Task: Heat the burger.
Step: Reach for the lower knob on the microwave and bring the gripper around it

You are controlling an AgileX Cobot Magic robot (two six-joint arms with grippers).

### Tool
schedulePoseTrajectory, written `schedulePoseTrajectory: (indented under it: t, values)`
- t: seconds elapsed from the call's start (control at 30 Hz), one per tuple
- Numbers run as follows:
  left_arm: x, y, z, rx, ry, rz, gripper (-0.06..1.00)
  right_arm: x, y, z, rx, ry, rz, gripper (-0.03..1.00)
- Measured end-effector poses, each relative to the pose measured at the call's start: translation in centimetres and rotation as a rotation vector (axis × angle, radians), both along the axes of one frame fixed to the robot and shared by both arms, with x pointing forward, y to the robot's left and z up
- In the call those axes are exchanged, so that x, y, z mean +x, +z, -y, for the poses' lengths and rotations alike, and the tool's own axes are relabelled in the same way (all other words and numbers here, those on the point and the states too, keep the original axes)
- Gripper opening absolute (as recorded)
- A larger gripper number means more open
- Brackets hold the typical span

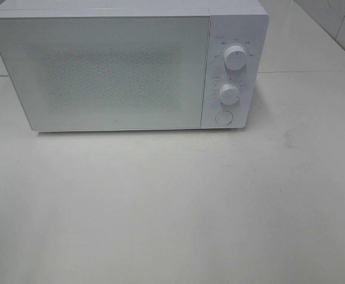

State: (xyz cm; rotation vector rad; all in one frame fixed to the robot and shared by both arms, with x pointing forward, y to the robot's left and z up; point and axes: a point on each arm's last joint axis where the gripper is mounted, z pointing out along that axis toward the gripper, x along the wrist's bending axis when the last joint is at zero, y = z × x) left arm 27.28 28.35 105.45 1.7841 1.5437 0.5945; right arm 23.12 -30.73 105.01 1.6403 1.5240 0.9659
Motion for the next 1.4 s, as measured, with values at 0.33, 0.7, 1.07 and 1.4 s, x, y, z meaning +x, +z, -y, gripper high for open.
schedulePoseTrajectory:
  t: [0.33, 0.7, 1.07, 1.4]
  values:
    - [-3.6, 0.4, -0.1, -0.007, -0.001, 0.228, 0.99, 0.0, 0.0, 0.0, 0.0, 0.0, 0.0, 0.73]
    - [-4.4, 0.3, -0.1, -0.009, -0.002, 0.274, 0.99, 0.0, 0.0, 0.0, 0.0, 0.0, 0.0, 0.73]
    - [-4.4, 0.3, -0.1, -0.009, -0.002, 0.274, 0.99, 0.0, 0.0, 0.0, 0.0, 0.0, 0.0, 0.73]
    - [-4.4, 0.3, -0.1, -0.009, -0.002, 0.274, 0.99, 0.0, 0.0, 0.0, 0.0, 0.0, 0.0, 0.73]
